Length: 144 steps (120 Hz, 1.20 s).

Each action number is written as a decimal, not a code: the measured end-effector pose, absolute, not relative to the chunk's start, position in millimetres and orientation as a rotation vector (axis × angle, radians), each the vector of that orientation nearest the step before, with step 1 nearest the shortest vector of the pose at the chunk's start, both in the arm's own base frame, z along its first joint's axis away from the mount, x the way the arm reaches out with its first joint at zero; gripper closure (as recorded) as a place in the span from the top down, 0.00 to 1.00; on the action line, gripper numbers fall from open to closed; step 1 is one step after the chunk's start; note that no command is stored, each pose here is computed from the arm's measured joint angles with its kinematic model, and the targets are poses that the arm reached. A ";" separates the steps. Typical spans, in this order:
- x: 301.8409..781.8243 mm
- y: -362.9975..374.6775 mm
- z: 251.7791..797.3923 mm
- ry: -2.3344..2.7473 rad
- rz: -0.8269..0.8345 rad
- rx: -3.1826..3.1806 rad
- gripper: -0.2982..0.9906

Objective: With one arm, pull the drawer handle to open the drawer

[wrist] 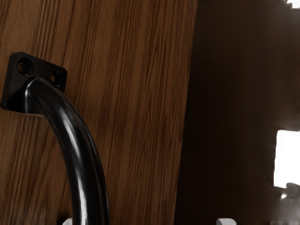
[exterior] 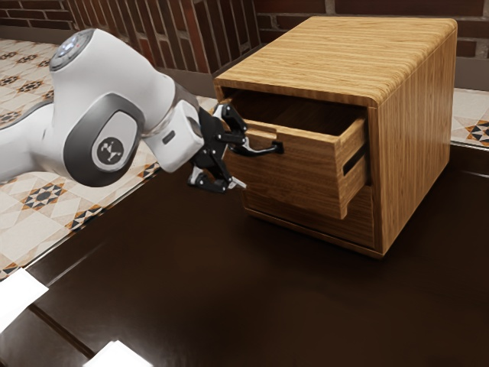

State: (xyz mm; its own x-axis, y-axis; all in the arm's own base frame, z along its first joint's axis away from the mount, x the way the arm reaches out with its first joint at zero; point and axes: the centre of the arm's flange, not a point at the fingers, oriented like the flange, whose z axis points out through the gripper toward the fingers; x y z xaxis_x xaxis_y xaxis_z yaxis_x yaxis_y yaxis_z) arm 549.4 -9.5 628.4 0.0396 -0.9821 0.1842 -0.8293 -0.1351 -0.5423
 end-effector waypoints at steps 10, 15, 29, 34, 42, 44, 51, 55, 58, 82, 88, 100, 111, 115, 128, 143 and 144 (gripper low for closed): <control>542.7 -7.8 628.5 1.849 -0.763 -2.034 0.48; 537.1 -7.5 629.7 1.850 -0.768 -2.032 0.46; 519.6 -3.8 635.8 1.841 -0.772 -2.021 0.46; 514.3 -3.6 637.0 1.836 -0.769 -2.019 0.46; 509.2 -5.9 636.0 1.837 -0.763 -2.017 0.48; 508.2 -6.1 635.7 1.837 -0.763 -2.017 0.49; 505.7 -6.5 634.7 1.836 -0.762 -2.020 0.50; 504.5 -6.4 635.0 1.835 -0.763 -2.020 0.51; 503.7 -6.3 635.1 1.834 -0.764 -2.021 0.51; 493.2 -6.5 634.6 1.834 -0.779 -2.029 0.51; 489.0 -9.1 635.0 1.839 -0.785 -2.026 0.51; 481.6 -9.8 633.9 1.844 -0.791 -2.027 0.52; 473.0 -8.0 633.9 1.843 -0.800 -2.029 0.51; 469.8 -7.0 633.7 1.840 -0.800 -2.030 0.50; 455.6 -4.7 635.8 1.834 -0.813 -2.030 0.52; 439.9 -3.1 637.0 1.829 -0.821 -2.026 0.49; 439.3 -3.1 636.6 1.830 -0.820 -2.026 0.50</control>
State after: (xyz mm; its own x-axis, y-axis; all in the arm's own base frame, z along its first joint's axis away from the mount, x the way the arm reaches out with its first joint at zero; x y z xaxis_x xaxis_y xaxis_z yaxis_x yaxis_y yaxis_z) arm 439.3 -3.1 636.6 0.0310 -0.9759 0.2161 -0.8108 -0.1510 -0.5656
